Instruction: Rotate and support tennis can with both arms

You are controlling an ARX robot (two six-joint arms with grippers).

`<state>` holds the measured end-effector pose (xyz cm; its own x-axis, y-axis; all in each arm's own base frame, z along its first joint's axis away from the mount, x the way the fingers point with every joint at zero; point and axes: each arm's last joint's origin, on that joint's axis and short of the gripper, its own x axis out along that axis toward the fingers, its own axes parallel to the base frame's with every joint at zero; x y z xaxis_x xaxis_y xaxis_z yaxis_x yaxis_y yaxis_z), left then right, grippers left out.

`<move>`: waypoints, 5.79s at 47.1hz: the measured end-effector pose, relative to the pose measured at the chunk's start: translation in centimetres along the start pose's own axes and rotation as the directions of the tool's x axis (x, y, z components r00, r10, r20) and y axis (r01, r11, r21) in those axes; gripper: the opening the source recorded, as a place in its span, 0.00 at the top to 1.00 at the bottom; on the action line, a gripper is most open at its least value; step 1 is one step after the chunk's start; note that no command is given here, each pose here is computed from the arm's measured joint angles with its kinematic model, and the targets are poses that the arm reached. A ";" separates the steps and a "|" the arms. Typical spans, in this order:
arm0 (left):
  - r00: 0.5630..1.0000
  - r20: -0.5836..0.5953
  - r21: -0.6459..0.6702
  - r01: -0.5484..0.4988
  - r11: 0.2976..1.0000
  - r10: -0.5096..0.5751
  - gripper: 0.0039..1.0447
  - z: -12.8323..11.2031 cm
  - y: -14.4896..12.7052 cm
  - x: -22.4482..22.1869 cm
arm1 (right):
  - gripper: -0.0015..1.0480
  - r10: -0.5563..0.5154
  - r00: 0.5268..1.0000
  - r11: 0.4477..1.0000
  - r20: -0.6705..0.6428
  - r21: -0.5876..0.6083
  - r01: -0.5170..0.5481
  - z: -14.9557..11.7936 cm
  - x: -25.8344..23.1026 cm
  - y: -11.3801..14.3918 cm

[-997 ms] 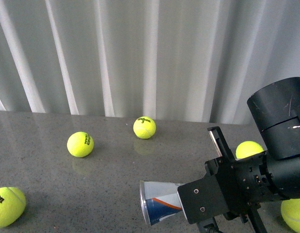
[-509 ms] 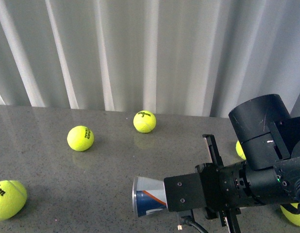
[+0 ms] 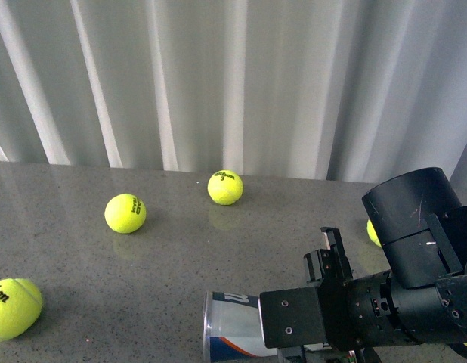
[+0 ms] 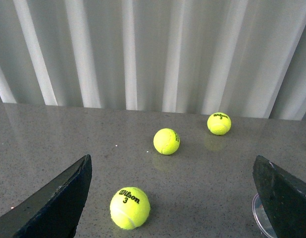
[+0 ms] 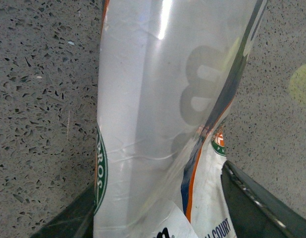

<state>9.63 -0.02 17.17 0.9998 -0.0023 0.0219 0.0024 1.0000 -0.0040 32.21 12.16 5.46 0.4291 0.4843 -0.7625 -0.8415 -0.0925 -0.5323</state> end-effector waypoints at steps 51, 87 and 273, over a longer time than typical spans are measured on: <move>1.000 0.000 0.000 0.000 1.000 0.000 0.06 0.0 0.0 0.0 | 0.07 -0.362 0.926 0.728 0.105 0.653 0.210 4.5 -12.3 -4.6; 1.000 0.000 0.000 0.000 1.000 0.000 0.06 0.0 0.0 0.0 | 0.08 -0.610 0.591 -0.208 -0.527 0.827 0.523 0.3 -21.5 2.9; 0.671 -0.463 -0.527 0.316 0.789 -0.578 0.06 -5.8 -1.8 12.6 | 0.07 -0.843 0.430 -0.089 -0.324 0.871 0.482 0.9 -23.9 14.1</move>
<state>22.35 -1.83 11.70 0.6799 -0.5819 -0.4463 0.3294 0.7861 -0.5231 9.76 0.03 16.49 1.0000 0.0042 0.0017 -0.0042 1.0000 0.0002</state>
